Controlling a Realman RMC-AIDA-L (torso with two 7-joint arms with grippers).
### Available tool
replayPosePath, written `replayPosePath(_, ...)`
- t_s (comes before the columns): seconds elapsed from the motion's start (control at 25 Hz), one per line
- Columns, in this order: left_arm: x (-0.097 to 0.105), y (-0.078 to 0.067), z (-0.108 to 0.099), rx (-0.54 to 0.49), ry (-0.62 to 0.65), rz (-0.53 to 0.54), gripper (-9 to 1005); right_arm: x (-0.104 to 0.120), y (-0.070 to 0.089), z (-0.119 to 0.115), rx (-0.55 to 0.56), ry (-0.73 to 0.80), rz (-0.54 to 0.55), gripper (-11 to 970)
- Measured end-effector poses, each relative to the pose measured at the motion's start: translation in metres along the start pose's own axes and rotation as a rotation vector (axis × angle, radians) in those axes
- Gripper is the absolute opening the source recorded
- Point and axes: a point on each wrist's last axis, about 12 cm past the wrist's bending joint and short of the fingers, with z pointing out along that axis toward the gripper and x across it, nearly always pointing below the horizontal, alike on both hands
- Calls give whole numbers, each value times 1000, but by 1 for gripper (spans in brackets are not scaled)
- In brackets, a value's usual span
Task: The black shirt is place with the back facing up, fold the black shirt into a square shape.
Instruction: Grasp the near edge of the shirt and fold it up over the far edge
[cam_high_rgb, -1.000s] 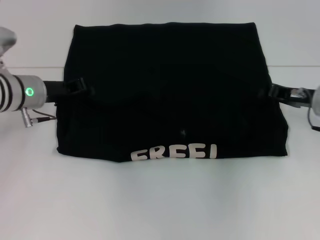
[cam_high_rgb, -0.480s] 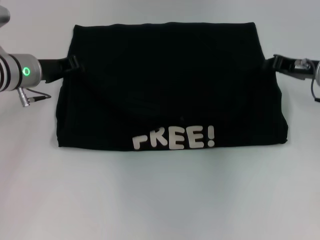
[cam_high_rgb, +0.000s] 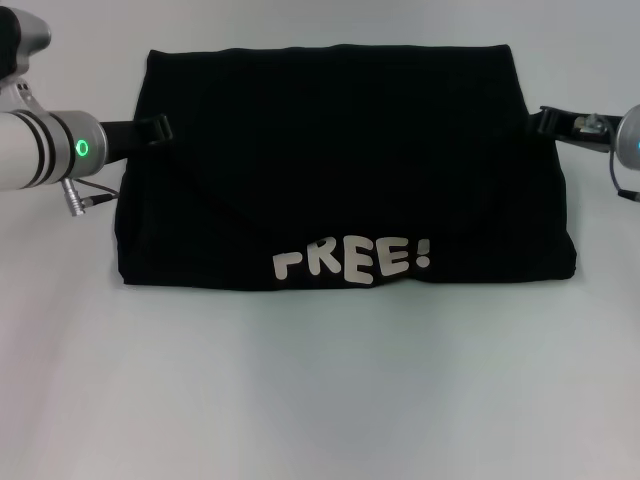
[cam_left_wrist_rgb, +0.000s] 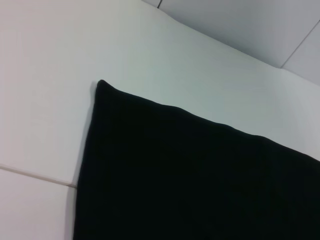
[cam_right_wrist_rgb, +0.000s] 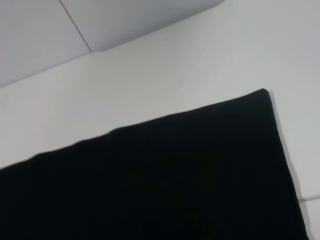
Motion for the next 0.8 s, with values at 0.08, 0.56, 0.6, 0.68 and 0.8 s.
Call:
replayPosePath(0.08, 2, -1, 1, -6, -2, 3, 122, 3, 2, 3, 11, 5, -12, 61)
replayPosePath(0.56, -2, -6, 2, -13, -46, 11, 128, -7, 9, 5, 17, -24, -39, 61)
replayPosePath(0.6, -3, -6, 2, -13, -47, 11, 128, -9, 11, 5, 15, -26, -43, 61)
replayPosePath(0.68, -3, -8, 2, -15, -50, 15, 129, -10, 13, 6, 16, -26, -49, 61)
replayPosePath(0.8, -1, -9, 4, -17, -44, 36, 131, -9, 15, 8, 21, -22, -68, 61)
